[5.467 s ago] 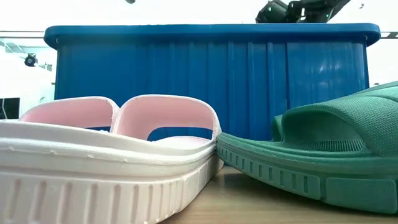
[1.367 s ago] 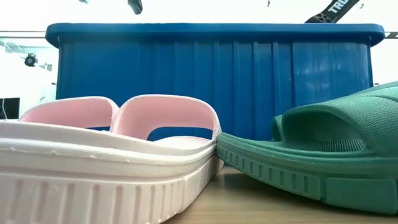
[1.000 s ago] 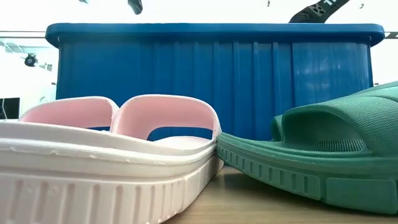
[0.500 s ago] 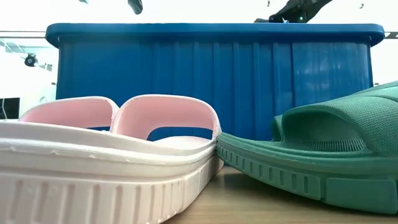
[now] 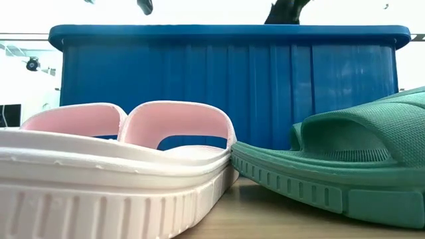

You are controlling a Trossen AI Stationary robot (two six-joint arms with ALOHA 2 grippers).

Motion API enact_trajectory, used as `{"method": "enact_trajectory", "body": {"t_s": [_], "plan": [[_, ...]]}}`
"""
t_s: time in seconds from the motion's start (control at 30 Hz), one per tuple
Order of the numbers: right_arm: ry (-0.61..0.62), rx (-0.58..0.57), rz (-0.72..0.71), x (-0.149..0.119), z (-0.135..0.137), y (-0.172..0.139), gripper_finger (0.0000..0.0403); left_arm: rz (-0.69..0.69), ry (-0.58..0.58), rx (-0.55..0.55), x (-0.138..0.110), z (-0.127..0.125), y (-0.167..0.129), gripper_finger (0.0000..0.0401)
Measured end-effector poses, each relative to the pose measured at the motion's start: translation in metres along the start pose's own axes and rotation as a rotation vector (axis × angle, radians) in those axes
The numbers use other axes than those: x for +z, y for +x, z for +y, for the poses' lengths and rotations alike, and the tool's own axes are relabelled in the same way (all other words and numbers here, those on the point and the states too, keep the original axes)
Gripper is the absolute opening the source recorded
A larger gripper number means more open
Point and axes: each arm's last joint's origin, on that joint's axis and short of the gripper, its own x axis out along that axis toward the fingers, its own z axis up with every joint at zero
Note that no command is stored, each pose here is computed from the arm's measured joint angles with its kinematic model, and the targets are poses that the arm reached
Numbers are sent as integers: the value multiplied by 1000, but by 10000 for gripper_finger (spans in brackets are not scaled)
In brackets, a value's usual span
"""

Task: Pick and place slides into bin
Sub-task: Put the black slide into the blue bin

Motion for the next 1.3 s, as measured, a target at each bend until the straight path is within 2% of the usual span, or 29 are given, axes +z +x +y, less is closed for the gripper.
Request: {"method": "enact_trajectory", "body": {"t_s": [0.17,0.33,0.5,0.73,0.9,1.1,1.2,1.3], "plan": [[33,43,-122,3,9,-59,122,12,-2,7,-3,5,3,217],[103,51,-87,-14,19,-93,116,34,-22,22,-9,14,9,217],[107,7,49,-31,30,-102,116,62,-49,42,-17,27,15,217],[150,60,182,-45,42,-113,115,86,-82,60,-25,37,21,217],[194,82,255,-53,43,-130,108,81,-77,57,-23,35,20,217],[256,122,460,-73,46,-144,98,65,-58,47,-19,29,17,217],[264,184,483,-77,49,-145,94,63,-53,45,-18,28,16,217],[281,181,499,-81,51,-144,90,65,-56,47,-19,29,17,217]]}}
